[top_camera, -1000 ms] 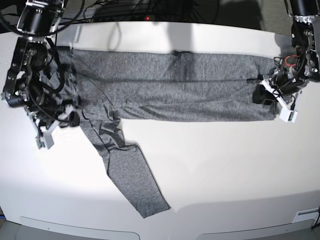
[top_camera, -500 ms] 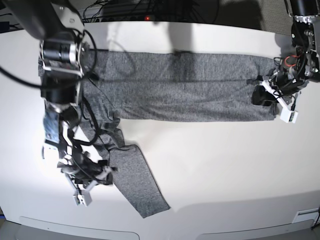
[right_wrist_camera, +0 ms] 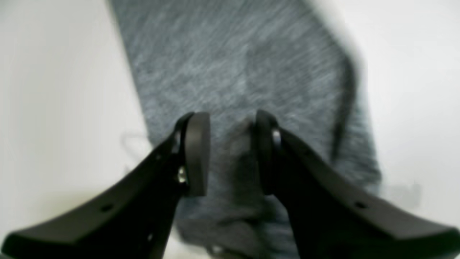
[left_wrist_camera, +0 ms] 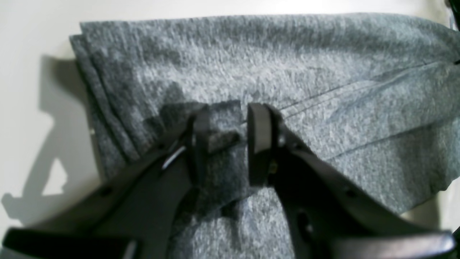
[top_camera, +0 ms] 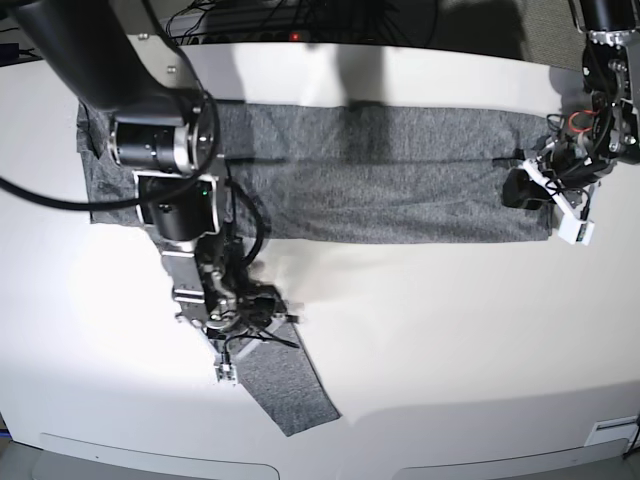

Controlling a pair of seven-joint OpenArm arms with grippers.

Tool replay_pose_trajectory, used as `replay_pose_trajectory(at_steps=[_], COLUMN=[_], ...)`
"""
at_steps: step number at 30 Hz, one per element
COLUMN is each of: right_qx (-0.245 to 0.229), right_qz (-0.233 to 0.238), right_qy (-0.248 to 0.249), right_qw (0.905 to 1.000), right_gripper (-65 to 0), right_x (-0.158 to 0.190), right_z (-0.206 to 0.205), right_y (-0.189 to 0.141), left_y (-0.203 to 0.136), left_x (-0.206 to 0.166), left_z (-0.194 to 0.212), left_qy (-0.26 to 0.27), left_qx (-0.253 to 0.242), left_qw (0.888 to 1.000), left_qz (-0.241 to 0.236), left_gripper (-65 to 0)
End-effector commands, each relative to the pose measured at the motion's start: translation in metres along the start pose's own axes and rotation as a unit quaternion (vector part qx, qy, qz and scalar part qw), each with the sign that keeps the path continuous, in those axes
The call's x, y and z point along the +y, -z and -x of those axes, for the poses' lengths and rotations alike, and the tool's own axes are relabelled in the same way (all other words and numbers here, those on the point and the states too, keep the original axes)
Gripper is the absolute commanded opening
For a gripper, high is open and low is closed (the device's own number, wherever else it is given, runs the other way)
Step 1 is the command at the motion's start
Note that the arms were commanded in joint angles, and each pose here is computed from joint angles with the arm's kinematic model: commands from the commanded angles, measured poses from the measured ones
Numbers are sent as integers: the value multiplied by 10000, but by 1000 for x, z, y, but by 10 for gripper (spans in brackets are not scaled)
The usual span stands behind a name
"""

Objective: Fold the T-shirt properly
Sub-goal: 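Move the right gripper to the trailing sleeve and grasp its cuff, then lay the sleeve cuff onto the folded body and open the right gripper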

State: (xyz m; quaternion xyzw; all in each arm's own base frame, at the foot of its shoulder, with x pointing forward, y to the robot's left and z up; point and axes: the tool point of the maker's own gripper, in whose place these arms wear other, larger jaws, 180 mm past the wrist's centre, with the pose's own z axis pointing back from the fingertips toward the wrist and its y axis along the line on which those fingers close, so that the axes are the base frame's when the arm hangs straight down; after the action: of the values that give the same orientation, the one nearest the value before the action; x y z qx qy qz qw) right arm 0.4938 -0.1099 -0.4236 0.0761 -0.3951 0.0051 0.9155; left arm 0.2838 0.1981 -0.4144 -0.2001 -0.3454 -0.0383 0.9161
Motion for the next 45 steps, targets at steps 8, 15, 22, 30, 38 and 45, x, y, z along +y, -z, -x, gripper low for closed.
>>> replay_pose_trajectory(at_steps=[8,15,22,30,38,45], right_qx=[40,670,1814,1494,-793,-1088], right_qz=[-1122,-2597,-3374,-3654,-3414,-2621], right_qy=[-222,-277,-627,-678,-764,-964], right_qw=[9934,9630,9216,9163,9334,9540], right_gripper=[-434,-434,-434,-434,-434,-434], right_x=[68,141,179,172,172,187], right_z=[-4,33,81,65,-51,-63], right_y=[-2,-21,-49,-71,-81,-61], left_y=[-5,-5,-5,-5,-5,-5], left_x=[1,1,1,1,-4,-7], left_z=[-18,-16,-16,-16,-17,-17], left_qy=[94,98,101,98,-34,-97], left_qx=[-236,-194,-192,-201,-225,-227], left_qw=[9997,9998,9998,9997,9996,9994], left_qz=[22,19,16,20,167,240], left_gripper=[-474,-474,-474,-474,-474,-474])
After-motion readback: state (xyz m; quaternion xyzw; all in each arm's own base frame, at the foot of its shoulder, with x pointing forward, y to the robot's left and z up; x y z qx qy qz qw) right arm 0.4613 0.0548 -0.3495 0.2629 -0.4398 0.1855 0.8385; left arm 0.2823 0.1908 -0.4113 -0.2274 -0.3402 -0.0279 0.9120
